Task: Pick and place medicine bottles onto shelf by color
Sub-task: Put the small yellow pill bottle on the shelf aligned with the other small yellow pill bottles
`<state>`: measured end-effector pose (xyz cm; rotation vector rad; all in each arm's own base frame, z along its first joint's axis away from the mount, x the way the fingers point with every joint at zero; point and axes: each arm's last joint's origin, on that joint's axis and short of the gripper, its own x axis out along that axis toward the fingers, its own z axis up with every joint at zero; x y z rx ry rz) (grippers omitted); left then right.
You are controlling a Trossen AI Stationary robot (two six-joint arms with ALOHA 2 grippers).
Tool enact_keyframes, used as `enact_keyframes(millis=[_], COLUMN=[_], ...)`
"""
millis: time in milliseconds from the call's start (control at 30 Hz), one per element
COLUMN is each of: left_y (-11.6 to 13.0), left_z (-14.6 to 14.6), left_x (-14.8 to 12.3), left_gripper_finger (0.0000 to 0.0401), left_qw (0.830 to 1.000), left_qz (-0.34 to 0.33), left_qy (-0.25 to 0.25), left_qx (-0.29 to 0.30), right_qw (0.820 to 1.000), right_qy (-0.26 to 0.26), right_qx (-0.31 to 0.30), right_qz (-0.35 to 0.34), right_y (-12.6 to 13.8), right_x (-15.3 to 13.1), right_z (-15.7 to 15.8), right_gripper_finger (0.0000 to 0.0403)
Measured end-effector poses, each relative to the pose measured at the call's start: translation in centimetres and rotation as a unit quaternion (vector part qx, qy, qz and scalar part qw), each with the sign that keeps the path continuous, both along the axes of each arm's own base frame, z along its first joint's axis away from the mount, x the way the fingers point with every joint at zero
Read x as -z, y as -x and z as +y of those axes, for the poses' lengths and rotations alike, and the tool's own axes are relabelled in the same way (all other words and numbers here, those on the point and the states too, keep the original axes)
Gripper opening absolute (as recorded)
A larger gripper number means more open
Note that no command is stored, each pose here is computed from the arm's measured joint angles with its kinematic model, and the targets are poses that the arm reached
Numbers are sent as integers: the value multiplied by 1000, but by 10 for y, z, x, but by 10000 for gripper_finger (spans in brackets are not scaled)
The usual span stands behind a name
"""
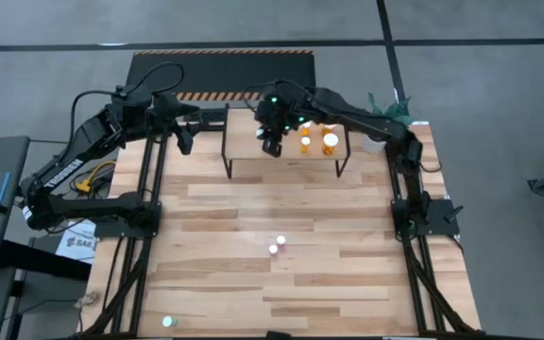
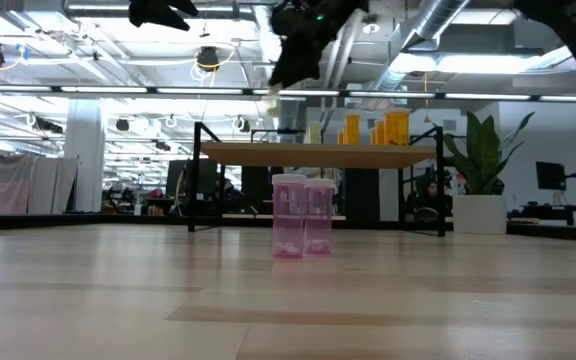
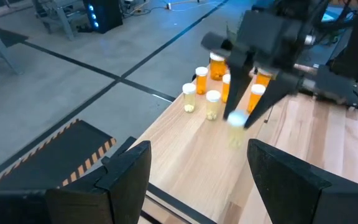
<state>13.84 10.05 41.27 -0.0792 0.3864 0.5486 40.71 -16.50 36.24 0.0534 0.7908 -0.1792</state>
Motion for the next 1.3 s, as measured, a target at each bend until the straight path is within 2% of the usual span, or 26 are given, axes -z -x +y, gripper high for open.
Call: enact_keyframes(millis=[200, 400, 567, 733, 1167, 1300], left_y=[0, 0, -1, -2, -2, -2], left_z=[0, 0, 1, 2, 2, 2], left_x=[0, 0, -1, -1, 0, 0], left_gripper_finger=[254, 254, 254, 254, 254, 254], left_qw=[1000, 1000, 1000, 1000, 1000, 999], left_qz=[-2, -4, -10, -11, -17, -19], left_qy=[3, 6, 2, 6, 18, 21], left_qx=[-2, -6, -9, -10, -15, -16], right_qw=[999, 1000, 999, 998, 998, 997], right_qy=[-21, -15, -2, 2, 2, -2], right_qx=[8, 24, 42, 57, 70, 71], right_qz=[24, -5, -26, -19, -2, 12], right_y=[35, 58, 65, 65, 65, 66], right_x=[-11, -2, 13, 31, 37, 52], right_z=[-1, 9, 17, 16, 13, 14], right_gripper_finger=[133, 130, 132, 132, 131, 131])
